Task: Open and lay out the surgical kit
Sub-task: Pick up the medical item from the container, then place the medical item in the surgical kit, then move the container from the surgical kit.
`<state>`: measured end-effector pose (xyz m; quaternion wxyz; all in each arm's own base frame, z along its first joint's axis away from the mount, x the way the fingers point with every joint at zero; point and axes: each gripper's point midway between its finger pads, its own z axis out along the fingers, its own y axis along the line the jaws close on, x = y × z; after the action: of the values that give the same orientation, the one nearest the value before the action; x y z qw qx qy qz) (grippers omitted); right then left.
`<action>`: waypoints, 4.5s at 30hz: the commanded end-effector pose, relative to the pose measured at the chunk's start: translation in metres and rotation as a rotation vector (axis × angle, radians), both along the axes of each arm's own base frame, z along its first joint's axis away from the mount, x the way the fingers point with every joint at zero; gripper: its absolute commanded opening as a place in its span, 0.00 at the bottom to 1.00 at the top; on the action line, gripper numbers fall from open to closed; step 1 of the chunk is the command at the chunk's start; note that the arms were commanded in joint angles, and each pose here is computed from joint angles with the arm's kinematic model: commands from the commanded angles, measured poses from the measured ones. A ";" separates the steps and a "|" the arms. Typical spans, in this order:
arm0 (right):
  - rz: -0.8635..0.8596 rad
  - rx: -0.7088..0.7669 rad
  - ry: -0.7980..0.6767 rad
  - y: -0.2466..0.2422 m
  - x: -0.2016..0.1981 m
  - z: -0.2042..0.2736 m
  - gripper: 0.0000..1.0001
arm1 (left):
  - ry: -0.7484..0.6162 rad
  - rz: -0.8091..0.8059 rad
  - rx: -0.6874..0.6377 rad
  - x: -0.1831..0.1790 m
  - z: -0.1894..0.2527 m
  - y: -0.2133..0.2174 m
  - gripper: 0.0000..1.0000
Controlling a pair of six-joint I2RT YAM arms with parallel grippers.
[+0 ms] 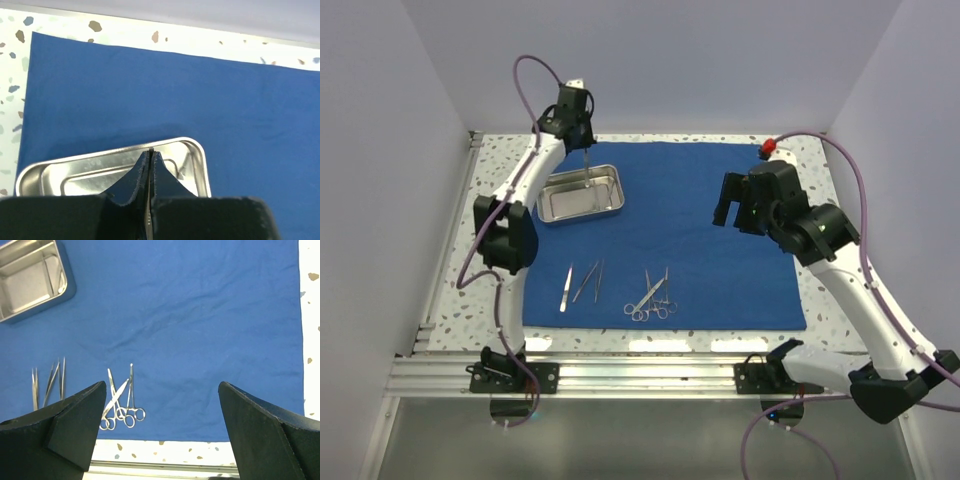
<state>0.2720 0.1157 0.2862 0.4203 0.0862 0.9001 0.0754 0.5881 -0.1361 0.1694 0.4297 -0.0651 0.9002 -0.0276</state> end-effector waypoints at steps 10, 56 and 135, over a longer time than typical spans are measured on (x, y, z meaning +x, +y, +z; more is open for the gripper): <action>-0.032 0.052 -0.124 -0.018 -0.017 0.032 0.98 | 0.123 -0.213 -0.416 -0.162 0.005 -0.183 0.00; 0.284 0.149 -0.153 0.137 0.111 0.074 0.96 | -0.243 -0.051 -0.129 -0.241 0.139 -0.104 0.97; 0.074 -0.141 0.263 0.175 0.184 -0.166 0.85 | 0.213 -0.072 -0.018 -0.140 -0.094 -0.010 0.80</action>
<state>0.4509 0.3165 0.1294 0.2924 -0.0027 0.9530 0.0794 0.4476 -0.1504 0.0454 0.3069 -0.0283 0.9507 -0.0332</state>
